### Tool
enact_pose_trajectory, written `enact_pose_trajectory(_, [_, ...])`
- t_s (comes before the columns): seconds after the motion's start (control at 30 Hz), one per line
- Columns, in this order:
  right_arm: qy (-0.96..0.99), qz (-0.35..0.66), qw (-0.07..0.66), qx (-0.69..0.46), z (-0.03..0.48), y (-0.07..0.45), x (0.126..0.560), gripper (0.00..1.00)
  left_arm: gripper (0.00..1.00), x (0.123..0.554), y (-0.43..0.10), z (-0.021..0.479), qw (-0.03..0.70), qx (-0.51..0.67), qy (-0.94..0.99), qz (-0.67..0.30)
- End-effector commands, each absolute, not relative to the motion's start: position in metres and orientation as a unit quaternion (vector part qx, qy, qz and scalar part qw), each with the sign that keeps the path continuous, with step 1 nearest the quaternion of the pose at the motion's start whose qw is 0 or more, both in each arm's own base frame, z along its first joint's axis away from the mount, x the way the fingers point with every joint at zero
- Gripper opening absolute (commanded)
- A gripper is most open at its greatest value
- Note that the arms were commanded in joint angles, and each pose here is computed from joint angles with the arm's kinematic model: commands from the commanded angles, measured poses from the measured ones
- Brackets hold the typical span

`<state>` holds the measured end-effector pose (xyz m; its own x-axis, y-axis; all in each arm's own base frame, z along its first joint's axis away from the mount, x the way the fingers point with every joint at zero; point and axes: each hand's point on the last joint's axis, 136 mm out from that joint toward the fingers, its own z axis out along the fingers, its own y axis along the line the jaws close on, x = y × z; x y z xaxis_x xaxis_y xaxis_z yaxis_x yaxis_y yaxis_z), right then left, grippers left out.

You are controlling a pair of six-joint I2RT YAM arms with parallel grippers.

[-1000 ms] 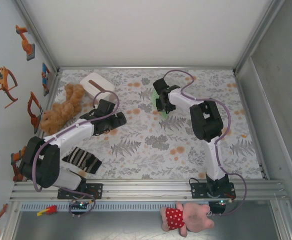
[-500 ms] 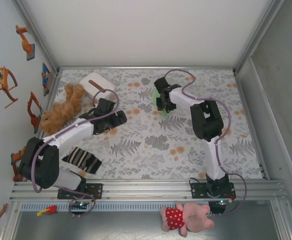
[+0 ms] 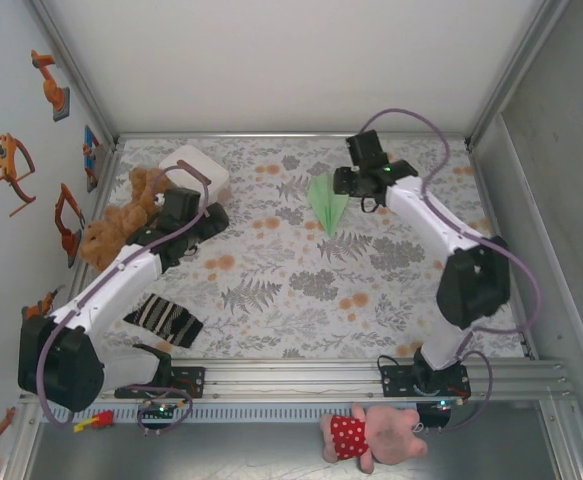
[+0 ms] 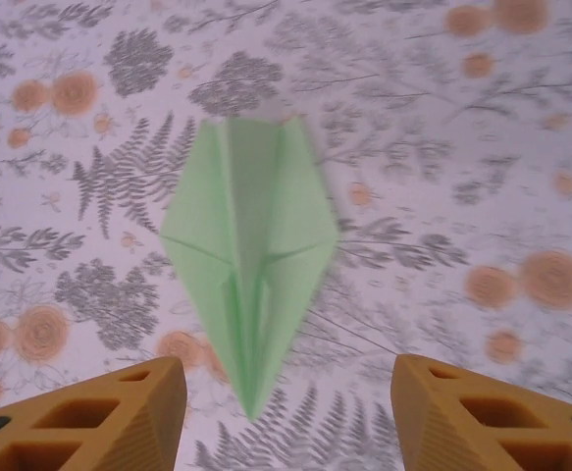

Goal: Fold a paper plane with a square sheet of paper (pick it up from the middle)
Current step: Reset both arms

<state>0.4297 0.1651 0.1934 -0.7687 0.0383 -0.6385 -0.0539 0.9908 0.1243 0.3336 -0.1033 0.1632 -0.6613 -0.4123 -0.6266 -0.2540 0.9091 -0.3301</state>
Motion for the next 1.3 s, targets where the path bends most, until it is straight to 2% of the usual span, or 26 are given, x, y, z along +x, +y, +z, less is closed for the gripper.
enact_pose_trajectory(0.0, [0.922,0.029,0.385,0.019,0.201,0.123,0.418,0.68,0.96,0.328,-0.064,0.171,0.413,-0.200,0.888,-0.039])
enact_pose_trajectory(0.1, [0.900,-0.011,0.434,0.047,0.213,0.083,0.397,0.87,0.96,0.322,-0.032,0.175,0.450,-0.234,0.862,-0.006])
enact_pose_trajectory(0.17, [0.883,-0.055,0.460,0.077,0.218,0.052,0.384,0.92,0.96,0.319,-0.014,0.176,0.476,-0.248,0.844,0.013])
enact_pose_trajectory(0.33, [0.842,-0.178,0.482,0.164,0.207,-0.019,0.357,0.93,0.96,0.316,0.011,0.180,0.529,-0.249,0.811,0.038])
enact_pose_trajectory(0.47, [0.830,-0.181,0.478,0.225,0.182,-0.053,0.342,0.92,0.96,0.323,0.016,0.179,0.565,-0.212,0.796,0.050])
enact_pose_trajectory(0.57, [0.814,-0.193,0.499,0.226,0.170,-0.066,0.339,0.92,0.96,0.327,0.026,0.177,0.594,-0.198,0.776,0.074])
enact_pose_trajectory(0.7, [0.784,-0.209,0.546,0.208,0.159,-0.071,0.334,0.93,0.96,0.339,0.030,0.156,0.585,-0.168,0.790,0.068])
enact_pose_trajectory(0.87, [0.792,-0.211,0.549,0.161,0.139,-0.064,0.345,0.93,0.96,0.357,0.012,0.137,0.592,-0.077,0.801,0.039])
enact_pose_trajectory(1.03, [0.799,-0.176,0.566,0.103,0.124,-0.044,0.364,0.93,0.96,0.367,0.004,0.118,0.602,-0.034,0.797,0.015])
enact_pose_trajectory(1.27, [0.799,-0.117,0.586,0.067,0.111,-0.029,0.378,0.93,0.96,0.382,0.005,0.094,0.582,-0.035,0.812,0.009])
